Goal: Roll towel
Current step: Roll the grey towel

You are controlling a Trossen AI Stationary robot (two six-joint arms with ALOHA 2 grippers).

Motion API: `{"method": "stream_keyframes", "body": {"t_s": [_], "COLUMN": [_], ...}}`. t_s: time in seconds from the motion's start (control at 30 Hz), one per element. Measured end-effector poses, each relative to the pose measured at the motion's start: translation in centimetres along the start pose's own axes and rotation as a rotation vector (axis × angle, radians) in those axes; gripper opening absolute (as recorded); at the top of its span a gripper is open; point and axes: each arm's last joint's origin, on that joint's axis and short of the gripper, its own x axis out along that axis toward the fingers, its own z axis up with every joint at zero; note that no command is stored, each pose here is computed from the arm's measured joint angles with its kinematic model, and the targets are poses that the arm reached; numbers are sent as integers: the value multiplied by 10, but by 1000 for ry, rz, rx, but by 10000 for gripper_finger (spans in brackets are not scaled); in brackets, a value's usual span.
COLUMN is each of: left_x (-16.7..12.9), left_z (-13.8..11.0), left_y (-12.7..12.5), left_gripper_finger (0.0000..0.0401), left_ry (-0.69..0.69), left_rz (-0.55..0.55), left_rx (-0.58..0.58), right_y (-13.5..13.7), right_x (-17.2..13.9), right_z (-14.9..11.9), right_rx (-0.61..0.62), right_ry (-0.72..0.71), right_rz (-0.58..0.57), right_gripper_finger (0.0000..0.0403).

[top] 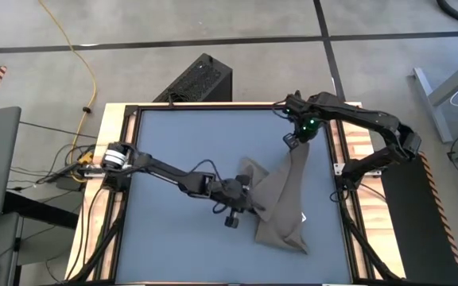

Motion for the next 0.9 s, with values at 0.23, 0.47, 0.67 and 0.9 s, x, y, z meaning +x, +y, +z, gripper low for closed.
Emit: {"method": "stream_keyframes", "body": {"t_s": [0.23, 0.47, 0.67, 0.9], "left_x": [-106, -273, -380, -422], "left_z": [80, 133, 134, 129], "left_y": [37, 52, 35, 16], "left_gripper_finger": [1, 0, 0, 0], "left_ry": [-312, -764, -1070, -1229], "left_rz": [105, 249, 223, 99], "left_rx": [41, 106, 145, 208], "right_y": [16, 47, 61, 80], "right_x": [-62, -180, -258, -295], "right_z": [3, -22, -77, -124], "right_rx": [-86, -273, -538, -913], "right_ry": [-109, -491, -741, -930], "right_rz": [88, 330, 606, 870], "right_gripper_finger": [20, 20, 20, 20]}}
